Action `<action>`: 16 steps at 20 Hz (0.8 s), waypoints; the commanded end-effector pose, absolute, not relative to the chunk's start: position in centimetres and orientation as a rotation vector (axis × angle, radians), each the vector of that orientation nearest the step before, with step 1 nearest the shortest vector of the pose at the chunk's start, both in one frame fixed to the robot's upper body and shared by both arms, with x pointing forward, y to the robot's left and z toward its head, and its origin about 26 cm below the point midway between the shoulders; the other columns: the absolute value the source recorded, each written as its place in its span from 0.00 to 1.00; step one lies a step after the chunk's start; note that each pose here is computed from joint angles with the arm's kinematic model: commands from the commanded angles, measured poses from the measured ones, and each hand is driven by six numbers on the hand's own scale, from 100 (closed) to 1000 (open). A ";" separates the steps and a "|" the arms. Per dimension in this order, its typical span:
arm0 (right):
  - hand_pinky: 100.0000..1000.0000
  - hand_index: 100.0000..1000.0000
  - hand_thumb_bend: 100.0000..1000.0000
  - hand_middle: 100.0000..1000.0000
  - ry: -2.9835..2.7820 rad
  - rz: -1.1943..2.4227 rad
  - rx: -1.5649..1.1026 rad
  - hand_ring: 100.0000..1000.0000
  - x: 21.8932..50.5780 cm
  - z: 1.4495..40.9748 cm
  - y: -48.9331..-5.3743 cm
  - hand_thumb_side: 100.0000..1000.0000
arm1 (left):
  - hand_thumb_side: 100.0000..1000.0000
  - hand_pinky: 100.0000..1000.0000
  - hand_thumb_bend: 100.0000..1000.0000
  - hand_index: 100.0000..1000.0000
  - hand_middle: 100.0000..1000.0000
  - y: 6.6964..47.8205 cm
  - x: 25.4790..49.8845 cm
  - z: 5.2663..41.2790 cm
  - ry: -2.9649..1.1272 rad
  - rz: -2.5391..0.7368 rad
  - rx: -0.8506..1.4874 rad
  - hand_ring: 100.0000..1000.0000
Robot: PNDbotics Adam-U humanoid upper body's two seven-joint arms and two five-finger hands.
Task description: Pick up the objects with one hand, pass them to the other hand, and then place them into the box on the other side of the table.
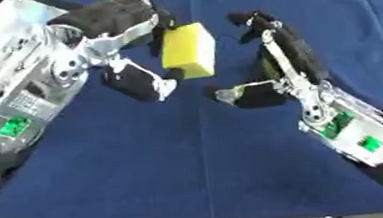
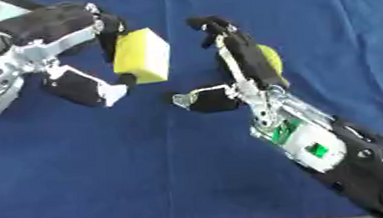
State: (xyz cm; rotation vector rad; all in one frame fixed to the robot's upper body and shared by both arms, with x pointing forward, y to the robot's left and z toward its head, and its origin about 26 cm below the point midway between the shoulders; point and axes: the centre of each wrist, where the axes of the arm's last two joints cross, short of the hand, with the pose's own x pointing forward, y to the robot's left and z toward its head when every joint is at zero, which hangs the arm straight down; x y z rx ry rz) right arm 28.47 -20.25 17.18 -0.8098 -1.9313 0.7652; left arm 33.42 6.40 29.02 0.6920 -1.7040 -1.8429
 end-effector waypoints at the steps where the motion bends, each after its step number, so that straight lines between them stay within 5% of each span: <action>1: 0.33 0.87 0.70 0.78 -1.946 0.767 -0.846 0.67 28.5 17.8 -20.9 0.22 | 0.22 0.78 0.00 0.36 0.39 8.2 33.4 30.8 -1.733 -1.772 0.765 0.61; 16: 0.33 0.86 0.69 0.78 -1.958 0.763 -0.865 0.67 28.4 17.6 -21.5 0.23 | 0.22 0.79 0.00 0.36 0.42 15.3 36.5 32.1 -1.648 -1.515 1.051 0.63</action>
